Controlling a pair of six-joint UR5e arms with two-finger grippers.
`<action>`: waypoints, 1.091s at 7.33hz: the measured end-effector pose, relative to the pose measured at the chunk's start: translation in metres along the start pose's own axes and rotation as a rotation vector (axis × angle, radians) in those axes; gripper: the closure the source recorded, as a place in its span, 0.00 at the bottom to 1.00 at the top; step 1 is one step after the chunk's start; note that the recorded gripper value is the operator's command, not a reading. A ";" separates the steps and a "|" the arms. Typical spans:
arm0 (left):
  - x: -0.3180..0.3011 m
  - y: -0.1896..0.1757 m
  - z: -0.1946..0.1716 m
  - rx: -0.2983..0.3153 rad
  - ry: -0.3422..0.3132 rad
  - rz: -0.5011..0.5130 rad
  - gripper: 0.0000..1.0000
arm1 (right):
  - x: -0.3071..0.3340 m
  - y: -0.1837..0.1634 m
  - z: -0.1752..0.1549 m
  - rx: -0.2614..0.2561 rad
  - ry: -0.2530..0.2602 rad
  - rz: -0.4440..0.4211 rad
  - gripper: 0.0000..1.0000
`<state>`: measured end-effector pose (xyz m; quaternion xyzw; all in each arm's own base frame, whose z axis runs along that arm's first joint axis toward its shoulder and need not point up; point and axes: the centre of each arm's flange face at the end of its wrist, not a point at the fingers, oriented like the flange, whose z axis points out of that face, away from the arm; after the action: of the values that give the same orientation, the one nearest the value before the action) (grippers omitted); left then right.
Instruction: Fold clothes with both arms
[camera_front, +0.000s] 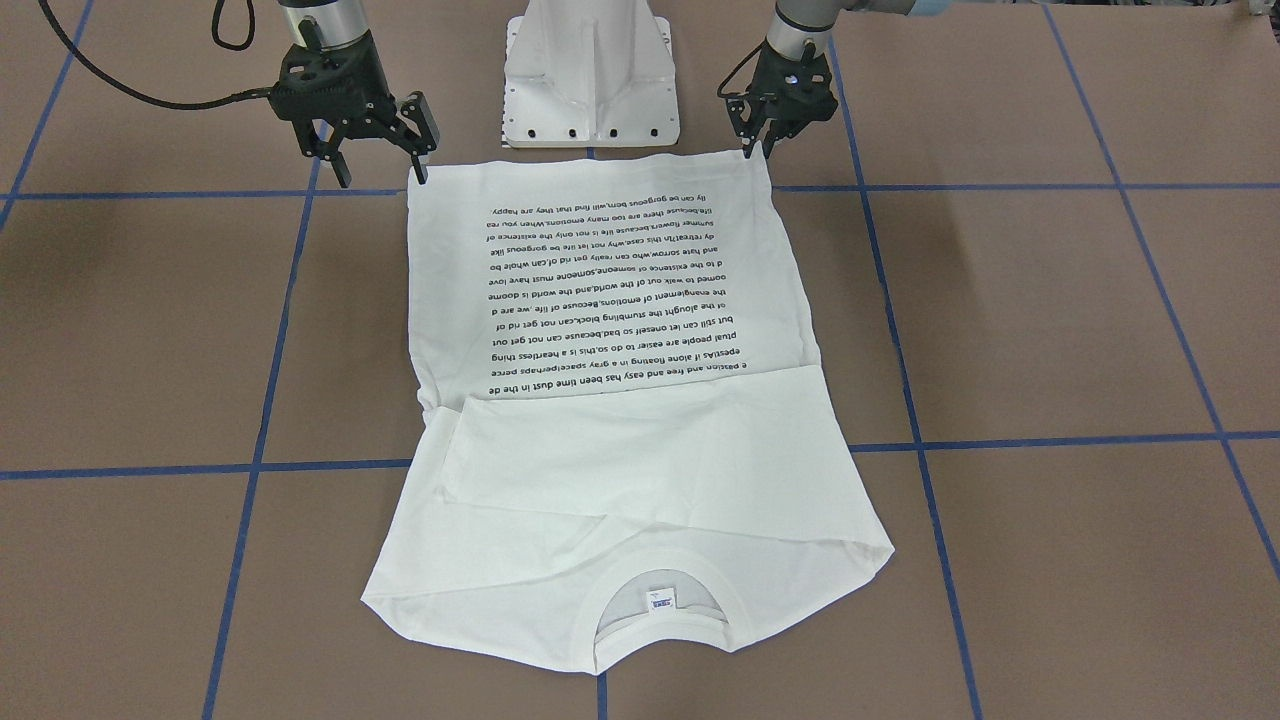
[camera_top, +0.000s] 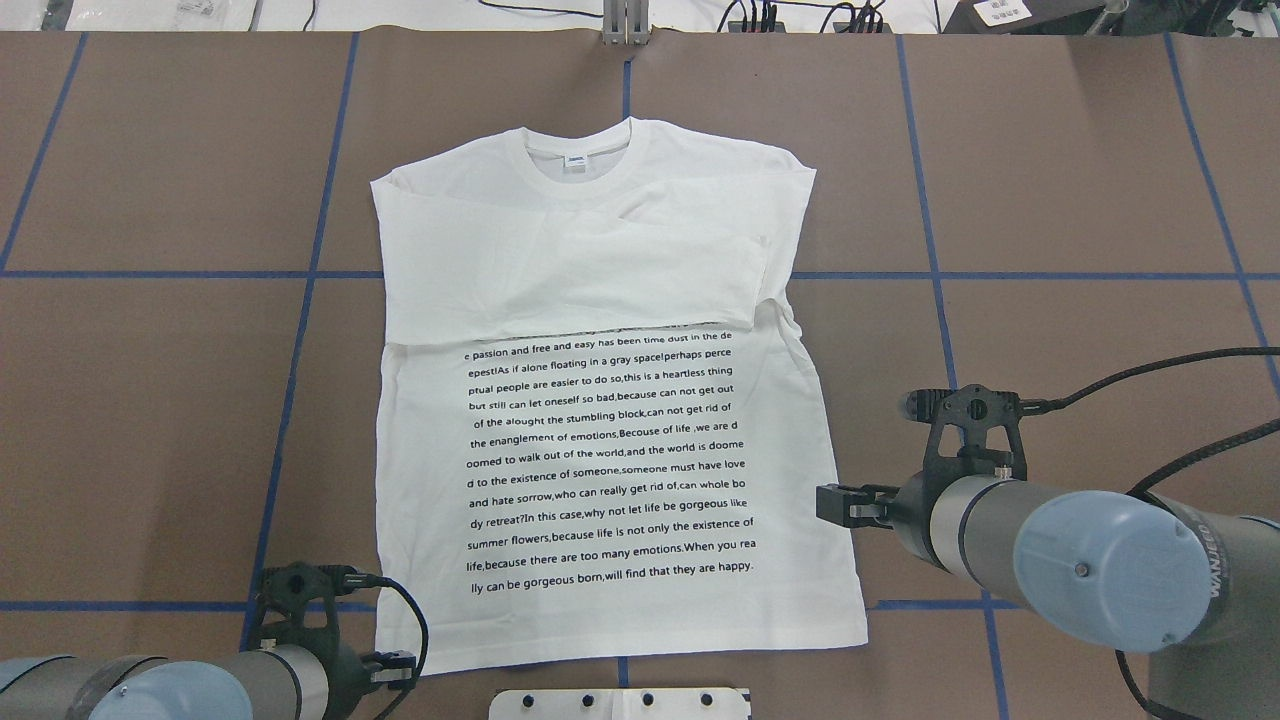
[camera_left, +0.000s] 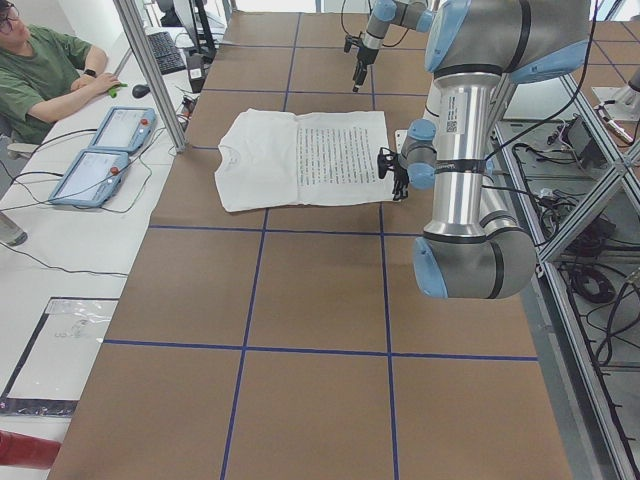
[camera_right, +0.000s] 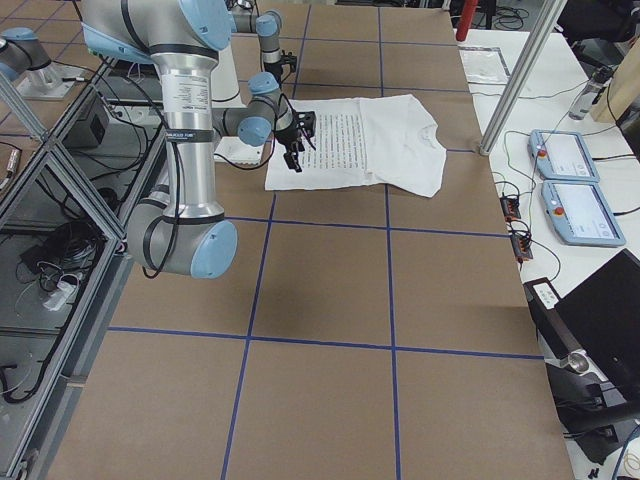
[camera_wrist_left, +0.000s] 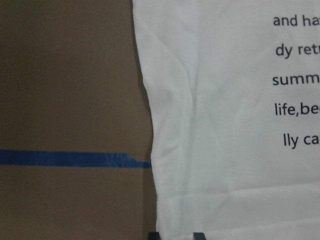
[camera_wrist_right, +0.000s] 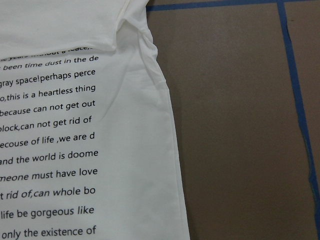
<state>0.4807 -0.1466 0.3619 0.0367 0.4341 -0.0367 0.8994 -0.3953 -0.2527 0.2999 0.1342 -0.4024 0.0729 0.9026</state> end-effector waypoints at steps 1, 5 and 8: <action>0.000 0.001 0.000 -0.001 -0.001 0.001 0.80 | 0.000 0.001 0.000 -0.001 0.000 -0.001 0.00; 0.000 0.001 -0.003 -0.002 -0.005 0.003 1.00 | -0.008 0.026 0.011 0.030 0.009 -0.008 0.08; 0.011 -0.001 -0.021 -0.006 0.037 0.000 1.00 | -0.022 0.077 0.032 0.082 0.021 0.019 0.34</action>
<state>0.4706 -0.1455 0.3402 0.0347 0.4507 -0.0344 0.8913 -0.4512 -0.1899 0.3181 0.1666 -0.3909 0.0993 0.8998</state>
